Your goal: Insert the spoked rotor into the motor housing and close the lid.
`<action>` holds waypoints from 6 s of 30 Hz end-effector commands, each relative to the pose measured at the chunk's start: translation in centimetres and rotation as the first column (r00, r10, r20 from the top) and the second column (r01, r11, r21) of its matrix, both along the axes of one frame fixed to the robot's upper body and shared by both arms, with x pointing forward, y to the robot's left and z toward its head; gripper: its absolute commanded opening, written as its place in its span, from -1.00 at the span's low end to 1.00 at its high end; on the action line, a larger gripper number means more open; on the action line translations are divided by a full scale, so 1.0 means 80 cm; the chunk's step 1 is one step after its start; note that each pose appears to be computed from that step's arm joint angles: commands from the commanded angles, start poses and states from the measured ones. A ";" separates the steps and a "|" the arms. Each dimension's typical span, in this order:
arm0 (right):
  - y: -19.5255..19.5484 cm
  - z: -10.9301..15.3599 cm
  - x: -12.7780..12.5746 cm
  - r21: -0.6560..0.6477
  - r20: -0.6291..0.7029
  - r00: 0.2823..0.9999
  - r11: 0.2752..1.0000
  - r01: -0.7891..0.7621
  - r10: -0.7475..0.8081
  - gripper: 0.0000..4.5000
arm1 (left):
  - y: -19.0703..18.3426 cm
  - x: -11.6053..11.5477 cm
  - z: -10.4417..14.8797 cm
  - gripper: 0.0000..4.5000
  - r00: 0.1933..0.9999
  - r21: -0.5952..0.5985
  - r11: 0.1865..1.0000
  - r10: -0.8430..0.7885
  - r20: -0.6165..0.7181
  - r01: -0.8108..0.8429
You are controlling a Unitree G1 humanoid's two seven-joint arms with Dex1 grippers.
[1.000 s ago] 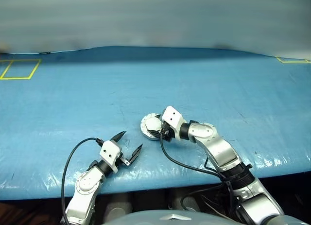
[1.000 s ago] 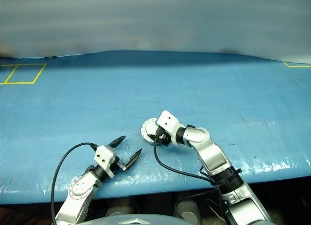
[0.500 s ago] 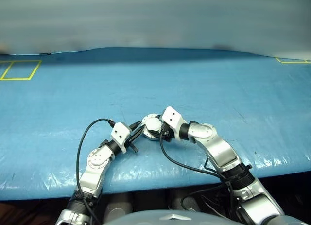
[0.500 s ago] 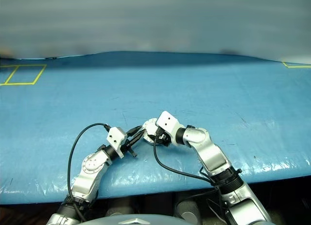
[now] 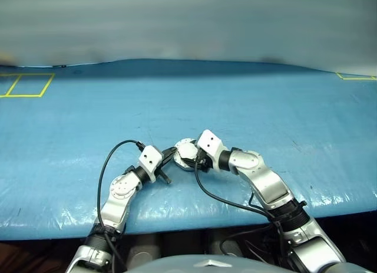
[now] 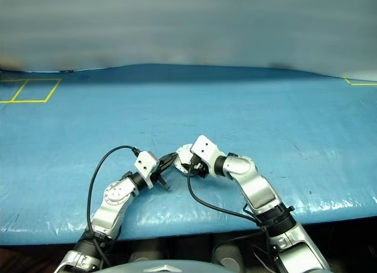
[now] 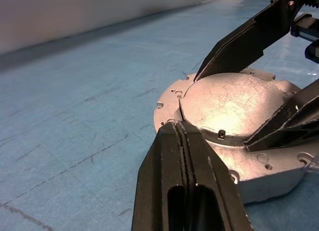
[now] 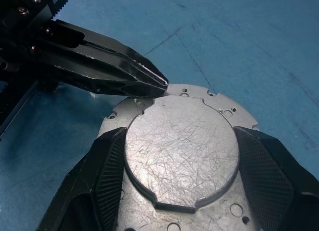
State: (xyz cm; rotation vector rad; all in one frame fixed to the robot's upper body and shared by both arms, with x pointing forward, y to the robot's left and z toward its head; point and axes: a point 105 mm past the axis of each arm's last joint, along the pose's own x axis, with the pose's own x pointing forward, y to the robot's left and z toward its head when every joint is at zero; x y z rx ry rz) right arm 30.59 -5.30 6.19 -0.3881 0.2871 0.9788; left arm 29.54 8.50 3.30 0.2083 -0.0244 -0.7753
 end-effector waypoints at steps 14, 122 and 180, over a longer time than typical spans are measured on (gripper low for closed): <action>-0.004 0.083 -0.020 0.429 -0.022 1.000 0.903 0.016 -0.008 0.98 | -0.012 -0.014 -0.018 -1.00 0.996 0.012 0.998 -0.059 -0.068 0.060; -0.055 -0.010 -0.014 0.559 -0.819 0.565 0.354 0.750 0.096 0.60 | -0.014 -0.012 -0.013 -1.00 0.999 0.020 0.999 -0.045 -0.023 0.045; -0.027 0.113 -0.027 0.801 -0.597 0.736 0.183 0.570 0.318 -0.47 | -0.038 -0.038 0.083 0.99 0.884 -0.858 0.509 -0.366 -0.289 -0.070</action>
